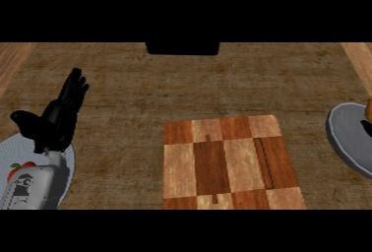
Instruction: Pick the croissant from the cutting board and place it in the pan
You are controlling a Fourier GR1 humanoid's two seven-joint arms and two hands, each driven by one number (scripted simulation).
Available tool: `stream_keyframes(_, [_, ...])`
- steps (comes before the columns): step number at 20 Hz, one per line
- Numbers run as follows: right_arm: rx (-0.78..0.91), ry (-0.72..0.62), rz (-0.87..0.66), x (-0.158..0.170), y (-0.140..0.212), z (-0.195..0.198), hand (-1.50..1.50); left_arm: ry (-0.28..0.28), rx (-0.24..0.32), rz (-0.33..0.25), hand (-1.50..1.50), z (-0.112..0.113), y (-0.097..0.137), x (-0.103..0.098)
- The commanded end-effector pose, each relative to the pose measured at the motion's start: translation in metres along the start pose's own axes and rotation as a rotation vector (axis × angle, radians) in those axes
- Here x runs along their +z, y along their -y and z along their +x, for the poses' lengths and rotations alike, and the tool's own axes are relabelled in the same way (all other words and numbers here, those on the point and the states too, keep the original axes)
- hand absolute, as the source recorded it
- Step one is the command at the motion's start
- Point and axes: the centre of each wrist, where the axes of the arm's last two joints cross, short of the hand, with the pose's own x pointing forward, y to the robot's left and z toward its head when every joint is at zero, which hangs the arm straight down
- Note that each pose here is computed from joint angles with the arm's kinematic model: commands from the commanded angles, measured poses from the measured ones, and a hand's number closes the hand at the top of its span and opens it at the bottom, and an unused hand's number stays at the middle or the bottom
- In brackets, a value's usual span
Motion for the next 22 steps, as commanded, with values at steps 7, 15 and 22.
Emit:
stream_keyframes(7, [-0.182, 0.006, 0.194, -0.004, -0.006, -0.03, -1.5, -0.002, -0.003, -0.006, 0.0, 0.012, 0.004, 0.0])
stream_keyframes(15, [-0.483, 0.078, -0.031, 0.007, -0.001, -0.048, -1.5, -0.027, -0.009, 0.015, 0.0, -0.003, 0.002, 0.003])
stream_keyframes(22, [-0.698, 0.14, 0.094, 0.043, 0.026, -0.112, -1.5, -0.04, -0.011, 0.066, 0.0, -0.021, -0.01, 0.017])
